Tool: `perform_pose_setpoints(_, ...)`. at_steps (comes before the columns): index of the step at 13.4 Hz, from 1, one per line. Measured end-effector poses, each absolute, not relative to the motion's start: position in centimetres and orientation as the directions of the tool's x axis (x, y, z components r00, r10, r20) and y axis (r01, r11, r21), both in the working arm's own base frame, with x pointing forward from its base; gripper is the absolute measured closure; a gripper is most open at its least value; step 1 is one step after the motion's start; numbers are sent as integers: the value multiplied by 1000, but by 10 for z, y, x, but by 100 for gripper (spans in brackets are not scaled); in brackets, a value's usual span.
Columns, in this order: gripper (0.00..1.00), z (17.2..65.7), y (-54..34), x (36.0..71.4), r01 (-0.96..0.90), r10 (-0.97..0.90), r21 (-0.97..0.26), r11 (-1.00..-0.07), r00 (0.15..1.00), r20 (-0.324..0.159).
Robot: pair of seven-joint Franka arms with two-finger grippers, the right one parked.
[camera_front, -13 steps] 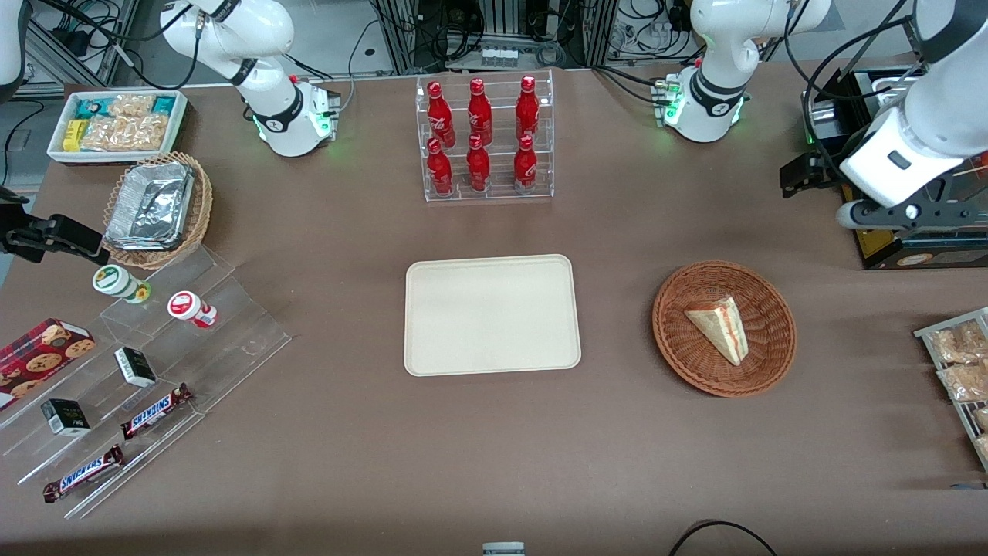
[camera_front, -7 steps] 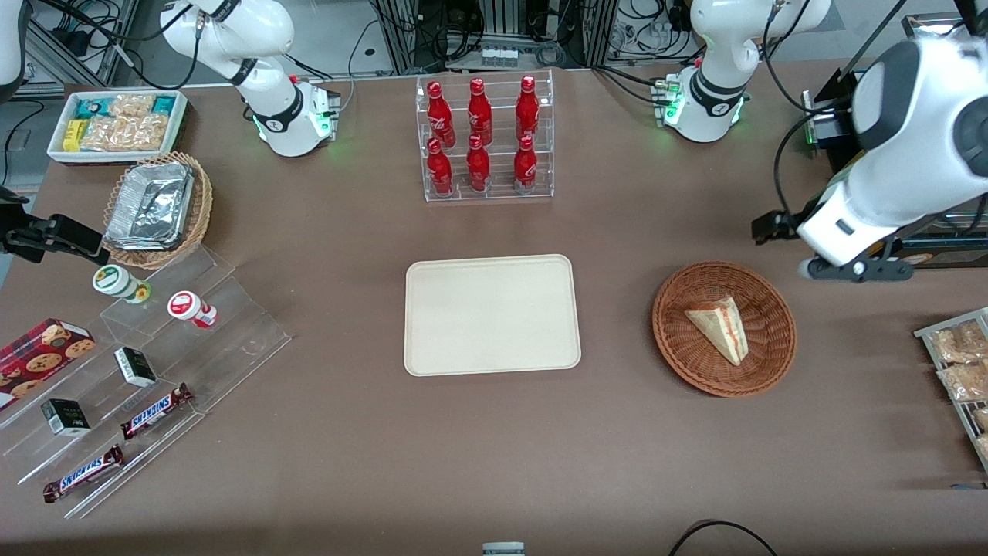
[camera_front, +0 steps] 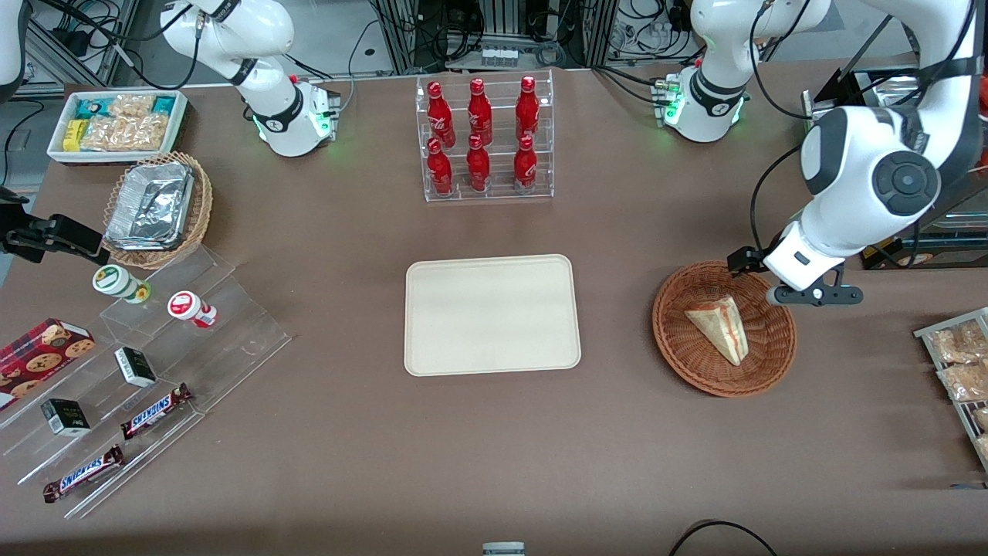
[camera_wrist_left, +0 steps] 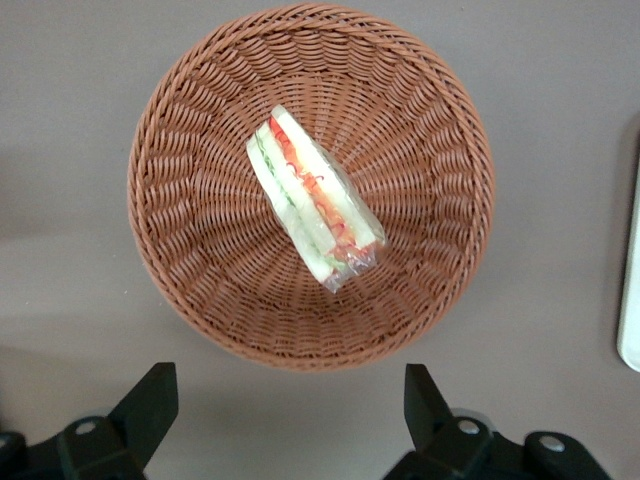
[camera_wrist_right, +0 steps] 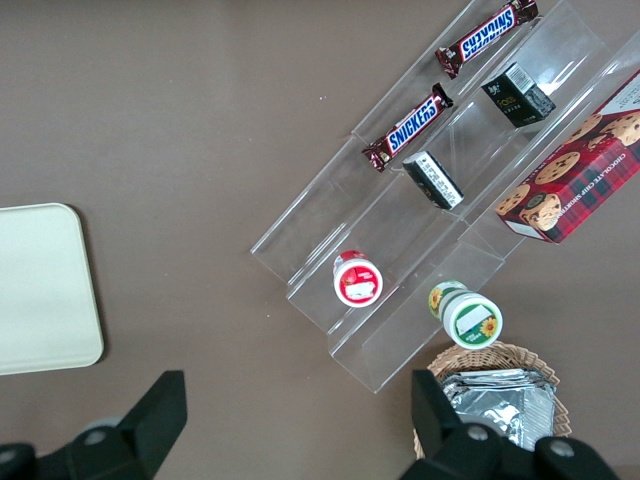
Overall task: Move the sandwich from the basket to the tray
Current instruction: 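Lower the open left gripper onto the sandwich and close on it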
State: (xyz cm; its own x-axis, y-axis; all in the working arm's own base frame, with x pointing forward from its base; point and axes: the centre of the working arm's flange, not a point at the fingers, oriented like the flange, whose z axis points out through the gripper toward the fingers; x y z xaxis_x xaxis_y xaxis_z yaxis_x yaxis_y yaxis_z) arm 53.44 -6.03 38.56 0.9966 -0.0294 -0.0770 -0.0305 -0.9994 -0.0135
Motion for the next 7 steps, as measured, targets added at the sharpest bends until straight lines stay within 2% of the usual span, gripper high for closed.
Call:
perform_pose_setpoints(4, 0, 362, -53, 529, 154, 155, -20, -988, 986, -57)
perform_pose_setpoints(7, 0, 350, -53, 535, 353, 353, -17, -936, 935, -33)
